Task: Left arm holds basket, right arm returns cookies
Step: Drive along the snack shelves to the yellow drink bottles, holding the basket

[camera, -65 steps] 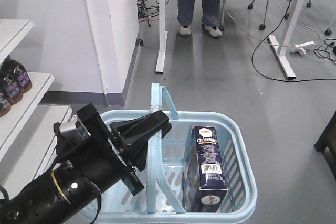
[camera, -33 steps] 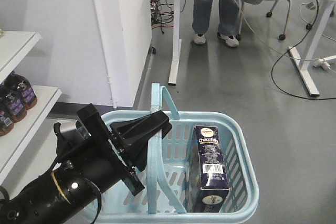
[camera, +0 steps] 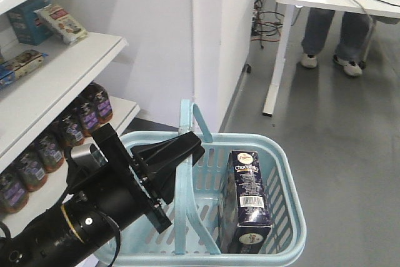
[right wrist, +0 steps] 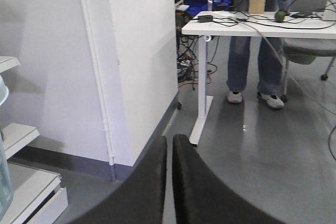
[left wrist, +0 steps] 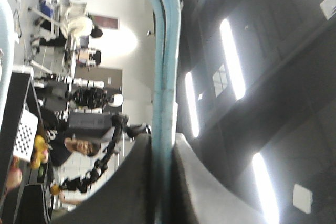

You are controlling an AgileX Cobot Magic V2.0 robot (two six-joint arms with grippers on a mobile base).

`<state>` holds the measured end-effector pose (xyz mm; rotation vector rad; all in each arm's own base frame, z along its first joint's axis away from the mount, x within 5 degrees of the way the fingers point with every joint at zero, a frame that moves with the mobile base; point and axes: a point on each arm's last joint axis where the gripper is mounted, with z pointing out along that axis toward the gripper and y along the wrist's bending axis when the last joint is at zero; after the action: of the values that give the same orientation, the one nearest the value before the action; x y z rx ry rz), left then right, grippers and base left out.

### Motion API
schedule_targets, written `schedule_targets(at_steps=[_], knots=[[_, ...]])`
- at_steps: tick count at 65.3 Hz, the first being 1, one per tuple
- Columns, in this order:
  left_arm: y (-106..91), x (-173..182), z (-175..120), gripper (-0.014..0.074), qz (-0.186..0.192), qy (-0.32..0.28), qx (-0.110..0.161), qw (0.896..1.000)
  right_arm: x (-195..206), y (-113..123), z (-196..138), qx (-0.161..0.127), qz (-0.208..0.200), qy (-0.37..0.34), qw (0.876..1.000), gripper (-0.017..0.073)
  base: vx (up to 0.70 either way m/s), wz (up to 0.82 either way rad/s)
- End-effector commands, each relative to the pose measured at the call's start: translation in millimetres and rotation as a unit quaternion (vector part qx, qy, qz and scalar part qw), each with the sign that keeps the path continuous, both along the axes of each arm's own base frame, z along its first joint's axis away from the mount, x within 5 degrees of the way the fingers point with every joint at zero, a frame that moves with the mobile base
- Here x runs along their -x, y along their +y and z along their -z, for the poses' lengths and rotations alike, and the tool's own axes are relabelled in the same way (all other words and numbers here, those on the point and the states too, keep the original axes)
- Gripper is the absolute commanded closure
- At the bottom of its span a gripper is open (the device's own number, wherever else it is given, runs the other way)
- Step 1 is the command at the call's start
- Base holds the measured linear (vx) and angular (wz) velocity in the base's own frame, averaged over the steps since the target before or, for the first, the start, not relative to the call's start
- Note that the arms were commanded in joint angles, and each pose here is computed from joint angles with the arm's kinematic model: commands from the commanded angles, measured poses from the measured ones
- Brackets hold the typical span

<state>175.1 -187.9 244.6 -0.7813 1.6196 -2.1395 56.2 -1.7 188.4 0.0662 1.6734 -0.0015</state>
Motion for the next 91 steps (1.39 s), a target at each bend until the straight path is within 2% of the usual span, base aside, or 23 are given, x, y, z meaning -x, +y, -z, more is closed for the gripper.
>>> schedule_targets(at_steps=[1, 91], knots=[[7.2, 8.8, -39.8, 0.0594, 0.008, -0.107, 0.132, 0.985, -0.2, -0.8, -1.1, 0.007, 0.004, -0.032, 0.999, 0.0566, 0.12, 0.49], [7.2, 8.8, -39.8, 0.0594, 0.008, -0.107, 0.132, 0.985, -0.2, -0.7, -1.1, 0.007, 0.004, -0.032, 0.999, 0.0566, 0.09, 0.47]])
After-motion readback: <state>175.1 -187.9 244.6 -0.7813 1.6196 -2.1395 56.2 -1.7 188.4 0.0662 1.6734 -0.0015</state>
